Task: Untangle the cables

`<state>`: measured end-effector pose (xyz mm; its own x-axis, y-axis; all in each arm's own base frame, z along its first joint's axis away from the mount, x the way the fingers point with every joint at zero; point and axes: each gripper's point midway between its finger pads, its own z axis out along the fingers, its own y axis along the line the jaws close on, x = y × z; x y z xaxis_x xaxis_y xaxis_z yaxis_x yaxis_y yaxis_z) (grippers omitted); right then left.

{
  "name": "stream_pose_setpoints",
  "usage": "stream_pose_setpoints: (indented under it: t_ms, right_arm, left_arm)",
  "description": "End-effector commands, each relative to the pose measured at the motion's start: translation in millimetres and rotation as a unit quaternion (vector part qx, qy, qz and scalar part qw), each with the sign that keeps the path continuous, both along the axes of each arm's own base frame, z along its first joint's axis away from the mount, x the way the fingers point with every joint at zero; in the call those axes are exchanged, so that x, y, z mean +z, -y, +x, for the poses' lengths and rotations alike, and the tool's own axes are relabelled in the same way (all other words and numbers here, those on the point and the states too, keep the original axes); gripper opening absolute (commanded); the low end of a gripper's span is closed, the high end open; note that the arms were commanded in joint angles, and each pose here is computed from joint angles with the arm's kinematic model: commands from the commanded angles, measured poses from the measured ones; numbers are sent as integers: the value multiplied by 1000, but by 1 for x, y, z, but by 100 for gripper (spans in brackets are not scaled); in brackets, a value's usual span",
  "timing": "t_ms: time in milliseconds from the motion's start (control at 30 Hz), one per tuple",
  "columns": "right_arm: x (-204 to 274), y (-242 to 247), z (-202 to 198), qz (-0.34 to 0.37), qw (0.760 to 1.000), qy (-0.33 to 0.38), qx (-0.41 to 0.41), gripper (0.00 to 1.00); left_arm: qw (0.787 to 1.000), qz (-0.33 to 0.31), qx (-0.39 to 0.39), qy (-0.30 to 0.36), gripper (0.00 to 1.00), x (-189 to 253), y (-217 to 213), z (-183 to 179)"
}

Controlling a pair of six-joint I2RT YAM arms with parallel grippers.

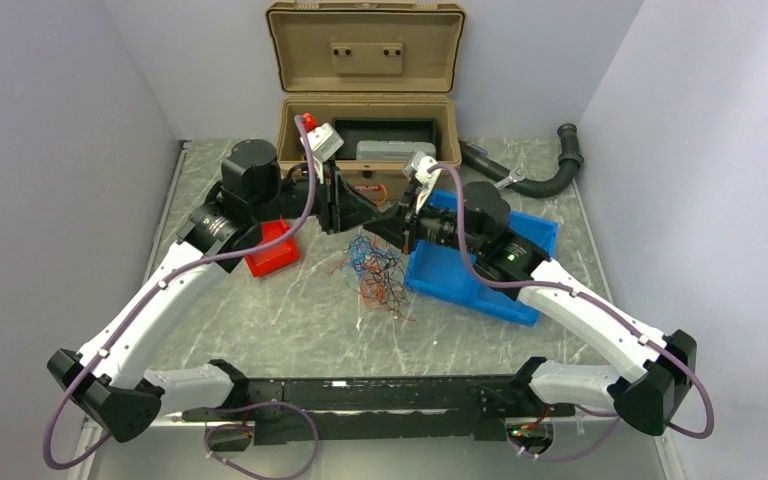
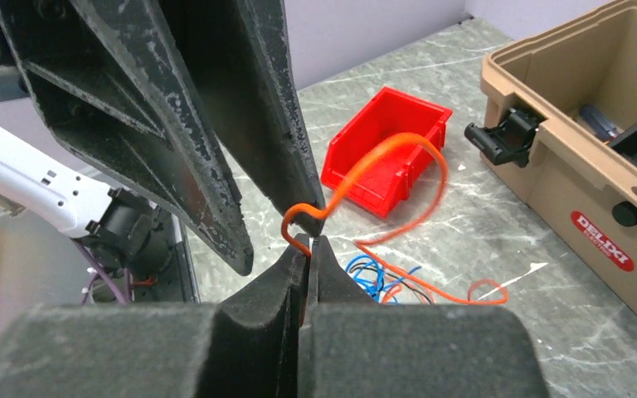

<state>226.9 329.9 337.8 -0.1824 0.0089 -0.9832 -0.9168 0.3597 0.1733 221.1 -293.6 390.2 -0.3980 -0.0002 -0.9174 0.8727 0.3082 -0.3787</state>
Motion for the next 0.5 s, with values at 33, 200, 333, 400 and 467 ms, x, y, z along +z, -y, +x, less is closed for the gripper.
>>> stream_pose_setpoints:
  t_ms: [33, 200, 333, 400, 467]
  right_arm:
    - [45, 16, 2, 48, 997, 29, -45, 0]
    - [52, 24, 16, 42, 995, 1, -94, 0]
    - [56, 20, 14, 50, 995, -11, -87, 0]
    - [59, 19, 11, 55, 995, -13, -80, 0]
    - [61, 18, 8, 58, 996, -13, -72, 0]
  left_arm:
    - [999, -23, 16, 33, 55, 13, -7, -4]
    - [997, -27, 58, 53, 76, -10, -23, -6]
    - [993, -32, 85, 72, 75, -39, -32, -4]
    - [992, -37, 92, 80, 73, -51, -33, -1]
    - [991, -36, 101, 77, 73, -62, -32, 4]
